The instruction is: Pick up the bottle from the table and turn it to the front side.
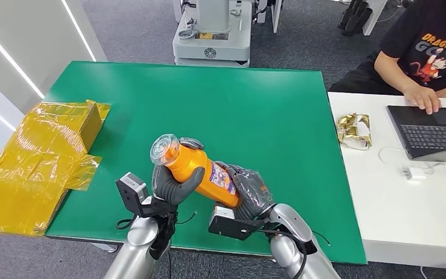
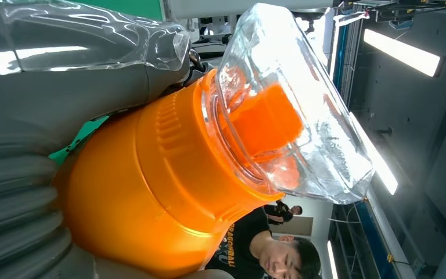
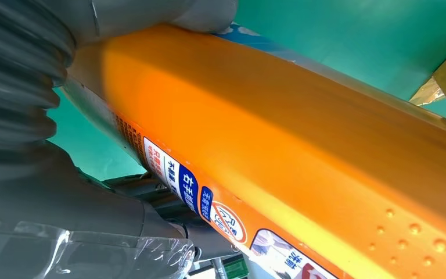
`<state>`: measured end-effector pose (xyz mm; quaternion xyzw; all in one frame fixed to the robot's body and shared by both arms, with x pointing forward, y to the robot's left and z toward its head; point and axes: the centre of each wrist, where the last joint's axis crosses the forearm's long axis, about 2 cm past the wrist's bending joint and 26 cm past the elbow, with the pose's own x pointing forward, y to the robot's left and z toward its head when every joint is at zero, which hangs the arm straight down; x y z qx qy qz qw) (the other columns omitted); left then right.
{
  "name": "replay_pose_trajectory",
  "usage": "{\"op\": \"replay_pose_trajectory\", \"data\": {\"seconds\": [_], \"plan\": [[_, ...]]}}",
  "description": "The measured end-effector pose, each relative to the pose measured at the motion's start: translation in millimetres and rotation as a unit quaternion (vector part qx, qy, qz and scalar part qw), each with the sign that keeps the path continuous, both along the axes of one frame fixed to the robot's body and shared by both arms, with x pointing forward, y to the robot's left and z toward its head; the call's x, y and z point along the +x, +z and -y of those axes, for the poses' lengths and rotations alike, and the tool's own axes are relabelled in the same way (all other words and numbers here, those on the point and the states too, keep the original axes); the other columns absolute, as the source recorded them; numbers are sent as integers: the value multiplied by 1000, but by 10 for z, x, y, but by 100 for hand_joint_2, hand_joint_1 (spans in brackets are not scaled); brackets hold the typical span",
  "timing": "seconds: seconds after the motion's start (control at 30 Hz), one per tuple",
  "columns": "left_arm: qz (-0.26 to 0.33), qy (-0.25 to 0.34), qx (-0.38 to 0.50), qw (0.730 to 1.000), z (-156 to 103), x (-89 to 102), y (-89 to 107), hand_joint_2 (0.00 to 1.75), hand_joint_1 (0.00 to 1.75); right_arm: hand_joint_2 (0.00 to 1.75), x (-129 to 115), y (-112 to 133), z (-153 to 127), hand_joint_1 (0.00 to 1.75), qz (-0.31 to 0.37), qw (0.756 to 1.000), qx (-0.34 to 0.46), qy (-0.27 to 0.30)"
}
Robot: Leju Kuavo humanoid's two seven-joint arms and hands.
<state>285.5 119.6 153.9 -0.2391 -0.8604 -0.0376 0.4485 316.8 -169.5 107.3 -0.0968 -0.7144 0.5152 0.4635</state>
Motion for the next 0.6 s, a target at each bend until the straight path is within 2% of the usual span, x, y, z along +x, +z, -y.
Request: {"op": "replay_pose_trajectory", "data": {"seconds": [0.6], "plan": [[0,0,0,1000,-1,0,0,175,106,175,-2,-2,-3,175,0,1000,0,1]]}}
